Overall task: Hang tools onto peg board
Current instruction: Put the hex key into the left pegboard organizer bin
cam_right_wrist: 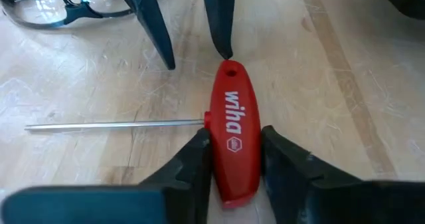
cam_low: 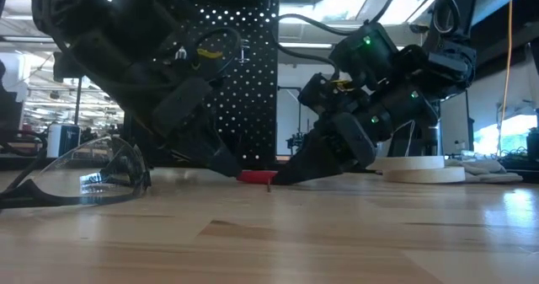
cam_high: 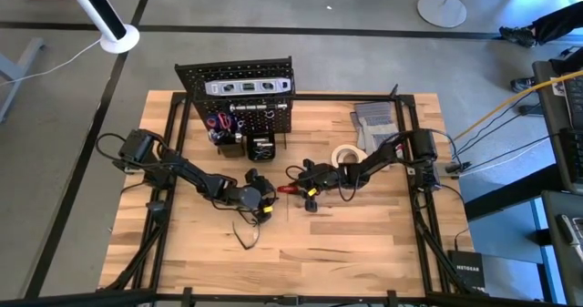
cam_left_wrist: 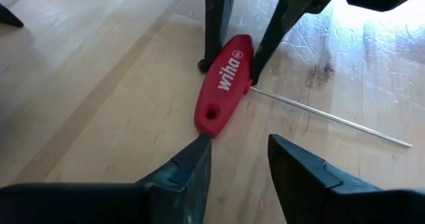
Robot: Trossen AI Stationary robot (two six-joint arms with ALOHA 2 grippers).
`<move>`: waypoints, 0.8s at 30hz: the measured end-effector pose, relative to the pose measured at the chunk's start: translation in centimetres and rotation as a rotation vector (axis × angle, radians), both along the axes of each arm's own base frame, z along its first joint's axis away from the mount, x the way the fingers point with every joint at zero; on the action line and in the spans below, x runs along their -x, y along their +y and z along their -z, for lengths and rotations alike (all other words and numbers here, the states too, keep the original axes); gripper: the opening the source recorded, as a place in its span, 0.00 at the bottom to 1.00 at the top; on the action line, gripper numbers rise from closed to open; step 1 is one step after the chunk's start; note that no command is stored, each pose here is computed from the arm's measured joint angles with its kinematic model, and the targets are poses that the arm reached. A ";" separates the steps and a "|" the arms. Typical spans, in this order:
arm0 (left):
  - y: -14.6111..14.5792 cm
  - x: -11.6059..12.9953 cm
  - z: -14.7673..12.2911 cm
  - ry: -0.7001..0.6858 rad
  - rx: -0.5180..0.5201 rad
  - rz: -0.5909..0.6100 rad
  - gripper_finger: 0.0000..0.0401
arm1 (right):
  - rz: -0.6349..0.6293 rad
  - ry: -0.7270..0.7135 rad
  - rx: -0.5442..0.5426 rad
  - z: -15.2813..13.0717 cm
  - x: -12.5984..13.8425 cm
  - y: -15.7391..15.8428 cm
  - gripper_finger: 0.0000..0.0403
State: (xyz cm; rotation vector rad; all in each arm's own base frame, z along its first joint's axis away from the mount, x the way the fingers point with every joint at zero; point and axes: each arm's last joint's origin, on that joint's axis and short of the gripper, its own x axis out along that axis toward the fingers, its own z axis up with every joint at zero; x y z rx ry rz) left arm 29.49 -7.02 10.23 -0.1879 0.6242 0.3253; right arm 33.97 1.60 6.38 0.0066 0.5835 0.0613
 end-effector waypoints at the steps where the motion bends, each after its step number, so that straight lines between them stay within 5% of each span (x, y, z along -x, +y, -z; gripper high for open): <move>1: 0.0 0.0 0.0 0.000 0.000 0.000 0.34 | 0.003 0.002 -0.002 0.0 0.0 0.0 0.28; 12: -0.2 0.1 -0.5 -0.002 0.043 0.021 0.34 | 0.008 0.002 -0.003 -0.3 0.1 0.0 0.25; 24: -0.3 2.1 -6.5 -0.076 0.110 0.035 0.34 | 0.004 -0.014 0.045 -4.4 0.7 0.5 0.25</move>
